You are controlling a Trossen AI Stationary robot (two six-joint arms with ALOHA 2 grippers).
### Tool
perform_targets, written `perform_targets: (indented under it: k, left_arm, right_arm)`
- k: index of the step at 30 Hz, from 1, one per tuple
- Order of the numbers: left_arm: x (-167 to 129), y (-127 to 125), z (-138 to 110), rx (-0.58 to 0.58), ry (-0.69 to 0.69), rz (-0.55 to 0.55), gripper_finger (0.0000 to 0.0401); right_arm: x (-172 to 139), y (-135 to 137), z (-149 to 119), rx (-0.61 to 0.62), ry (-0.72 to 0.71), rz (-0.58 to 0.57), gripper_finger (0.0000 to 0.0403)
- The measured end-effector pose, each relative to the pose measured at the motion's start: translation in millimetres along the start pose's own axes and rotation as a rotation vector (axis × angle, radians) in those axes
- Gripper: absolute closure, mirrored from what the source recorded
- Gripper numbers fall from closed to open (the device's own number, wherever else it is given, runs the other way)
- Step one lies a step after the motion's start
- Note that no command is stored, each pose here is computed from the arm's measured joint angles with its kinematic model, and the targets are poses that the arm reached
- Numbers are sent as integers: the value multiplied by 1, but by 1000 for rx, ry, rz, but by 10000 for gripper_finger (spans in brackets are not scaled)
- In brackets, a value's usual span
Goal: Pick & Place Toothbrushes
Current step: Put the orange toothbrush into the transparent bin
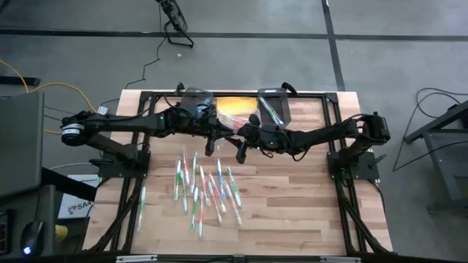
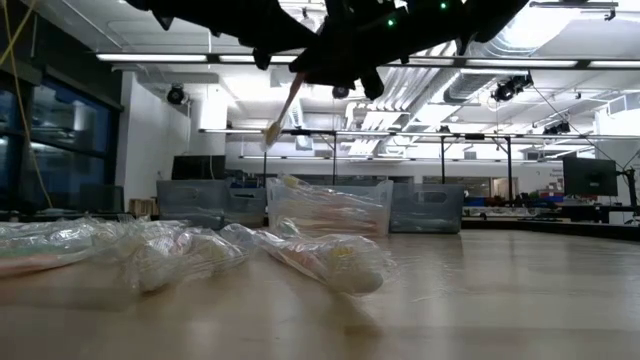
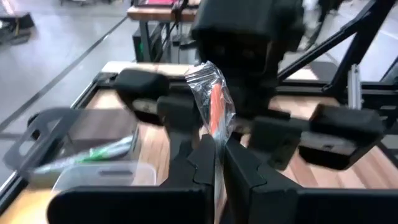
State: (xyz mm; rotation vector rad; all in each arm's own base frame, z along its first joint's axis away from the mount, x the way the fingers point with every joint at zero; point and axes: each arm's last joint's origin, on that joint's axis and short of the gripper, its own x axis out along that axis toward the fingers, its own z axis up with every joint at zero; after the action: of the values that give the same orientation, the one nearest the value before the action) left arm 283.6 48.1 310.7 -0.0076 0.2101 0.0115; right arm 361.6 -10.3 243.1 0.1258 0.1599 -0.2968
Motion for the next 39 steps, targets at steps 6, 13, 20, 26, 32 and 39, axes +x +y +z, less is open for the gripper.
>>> perform_targets:
  k: [6,13,20,26,32,39]
  left_arm:
    - [1,6,-3,-7,13,16,395]
    - [0,11,-4,-13,25,39,358]
    - [-15,11,1,63,55,136,289]
    - [-50,7,6,89,142,250,266]
    - [-76,4,3,79,229,307,266]
    - [-76,3,-16,68,312,300,265]
  right_arm:
    - [1,-2,-2,-12,28,13,375]
    - [1,-3,-4,-14,45,6,382]
    - [0,-10,-3,-16,106,-15,384]
    - [1,-22,28,-19,274,-60,384]
    - [-4,-50,73,20,463,-55,384]
    - [-12,-88,101,8,539,-21,384]
